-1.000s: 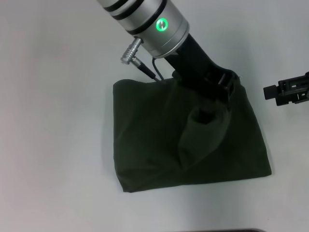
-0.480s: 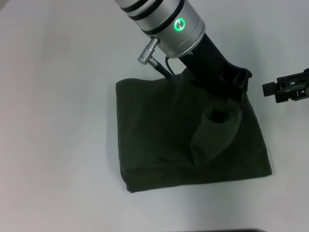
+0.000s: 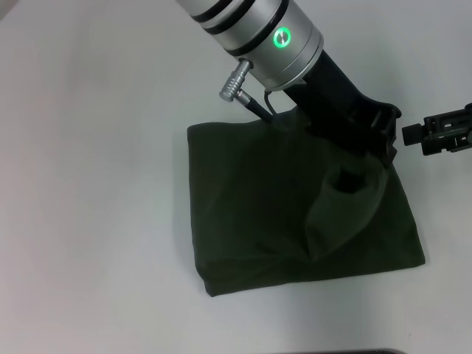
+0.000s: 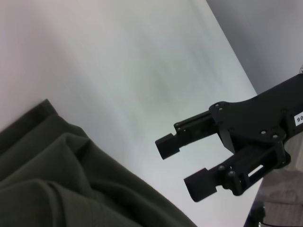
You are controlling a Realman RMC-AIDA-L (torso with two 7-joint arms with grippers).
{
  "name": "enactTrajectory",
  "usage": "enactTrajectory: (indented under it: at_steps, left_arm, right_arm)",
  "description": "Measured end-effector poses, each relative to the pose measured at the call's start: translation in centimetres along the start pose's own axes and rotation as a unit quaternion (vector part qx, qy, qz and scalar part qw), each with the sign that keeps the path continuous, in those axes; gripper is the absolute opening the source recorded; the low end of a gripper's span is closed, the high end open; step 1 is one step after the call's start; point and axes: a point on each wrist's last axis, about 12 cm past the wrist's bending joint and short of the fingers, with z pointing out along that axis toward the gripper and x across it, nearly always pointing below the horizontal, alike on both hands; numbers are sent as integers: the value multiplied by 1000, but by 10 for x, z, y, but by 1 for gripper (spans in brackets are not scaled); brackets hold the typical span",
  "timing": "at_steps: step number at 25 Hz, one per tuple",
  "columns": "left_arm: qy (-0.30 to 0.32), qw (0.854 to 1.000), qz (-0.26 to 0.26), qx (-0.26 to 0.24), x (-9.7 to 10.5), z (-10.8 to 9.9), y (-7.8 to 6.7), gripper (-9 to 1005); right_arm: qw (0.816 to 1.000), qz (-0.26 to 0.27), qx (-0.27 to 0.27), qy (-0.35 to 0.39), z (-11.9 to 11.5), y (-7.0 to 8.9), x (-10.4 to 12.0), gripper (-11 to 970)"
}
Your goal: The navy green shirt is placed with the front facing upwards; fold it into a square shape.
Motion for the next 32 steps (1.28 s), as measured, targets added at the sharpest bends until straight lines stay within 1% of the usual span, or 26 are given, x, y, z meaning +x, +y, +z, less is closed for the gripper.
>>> enactTrajectory:
  at_steps: [7, 12, 20, 23, 24, 25, 27, 29, 32]
  left_arm:
    - [-5, 1000, 7, 3, 2, 3, 4, 102]
    - [-10, 1000, 10, 14, 0, 3, -1, 285]
    - [-20, 1000, 19, 16, -1, -5, -2, 454]
    - [-21, 999, 25, 12, 1, -11, 2, 518]
    - [-18, 1000, 24, 5, 6, -17, 9, 609]
    - [-16, 1000, 22, 2, 8, -20, 12, 701]
    - [-13, 1000, 10, -7, 19, -34, 27, 700]
    - [-22, 1000, -10, -4, 32, -49, 42, 700]
    - [-54, 997, -48, 17, 57, -72, 67, 699]
  right_arm:
    - [1000, 0, 2, 1, 0, 0, 0, 783]
    - [1000, 2, 3, 2, 0, -2, 2, 782]
    - [1000, 3, 4, 2, -1, -3, 4, 780]
    - [1000, 2, 5, 1, -2, -3, 2, 780]
    - [1000, 2, 6, 1, -2, -3, 2, 780]
    - [1000, 1, 6, 1, -3, -3, 2, 779]
    - [1000, 0, 7, 1, -3, -2, 1, 779]
    - [1000, -1, 7, 1, -3, -1, -1, 779]
    - [1000, -7, 7, 0, -3, 2, -6, 778]
